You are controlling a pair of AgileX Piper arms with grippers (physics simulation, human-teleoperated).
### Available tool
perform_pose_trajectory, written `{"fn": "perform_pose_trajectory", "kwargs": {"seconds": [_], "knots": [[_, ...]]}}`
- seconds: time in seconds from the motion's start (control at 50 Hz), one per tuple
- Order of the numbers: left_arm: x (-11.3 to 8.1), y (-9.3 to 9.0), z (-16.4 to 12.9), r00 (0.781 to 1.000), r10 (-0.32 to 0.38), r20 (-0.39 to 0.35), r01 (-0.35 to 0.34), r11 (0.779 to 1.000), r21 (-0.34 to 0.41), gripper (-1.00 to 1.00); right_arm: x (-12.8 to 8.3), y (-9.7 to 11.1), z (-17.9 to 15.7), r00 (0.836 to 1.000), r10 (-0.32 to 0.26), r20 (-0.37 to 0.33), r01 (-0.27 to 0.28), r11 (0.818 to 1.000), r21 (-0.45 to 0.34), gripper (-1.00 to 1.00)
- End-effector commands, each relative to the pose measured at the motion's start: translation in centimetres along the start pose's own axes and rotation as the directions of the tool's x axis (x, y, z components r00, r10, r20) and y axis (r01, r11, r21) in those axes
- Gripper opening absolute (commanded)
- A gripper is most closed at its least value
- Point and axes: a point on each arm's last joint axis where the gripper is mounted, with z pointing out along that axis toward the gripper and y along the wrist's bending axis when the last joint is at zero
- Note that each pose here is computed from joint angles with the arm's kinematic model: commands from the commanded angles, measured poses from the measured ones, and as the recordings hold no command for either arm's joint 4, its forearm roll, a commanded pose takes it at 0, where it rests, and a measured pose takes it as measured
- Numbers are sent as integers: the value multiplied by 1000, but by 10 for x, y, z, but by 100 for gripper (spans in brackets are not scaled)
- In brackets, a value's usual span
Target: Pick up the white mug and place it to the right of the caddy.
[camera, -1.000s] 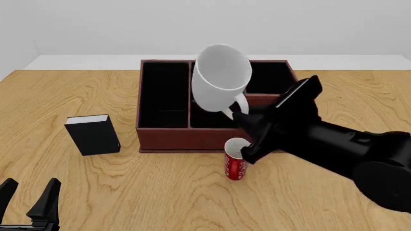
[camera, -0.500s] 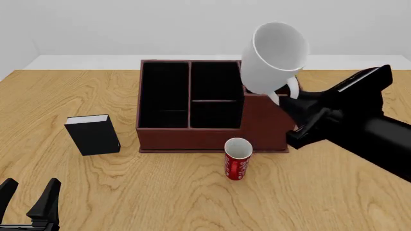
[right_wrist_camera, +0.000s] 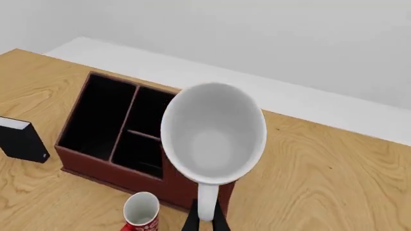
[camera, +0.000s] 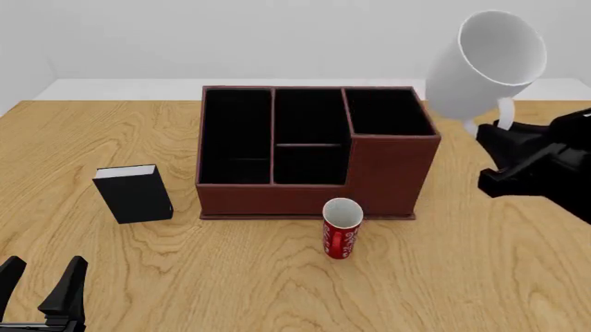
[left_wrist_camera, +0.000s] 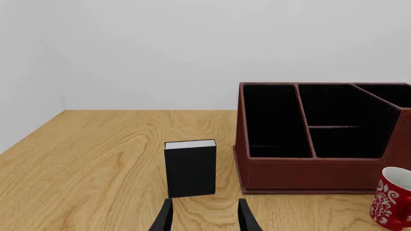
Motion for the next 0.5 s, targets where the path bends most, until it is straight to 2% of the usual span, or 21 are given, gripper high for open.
{"fn": "perform_pose_trajectory", "kwargs": {"seconds": [0.02, 0.3, 0.5], "knots": [[0, 0, 0, 1000, 0, 0, 0, 1000, 0, 100, -3, -15, -15, 999, 35, 15, -36, 994, 100, -100], [0, 0, 0, 1000, 0, 0, 0, 1000, 0, 100, 6, -31, -13, 998, 60, -7, -57, 976, 209, -100], [0, 0, 0, 1000, 0, 0, 0, 1000, 0, 100, 14, -44, 2, 997, 60, -40, -48, 963, 266, -100]]}}
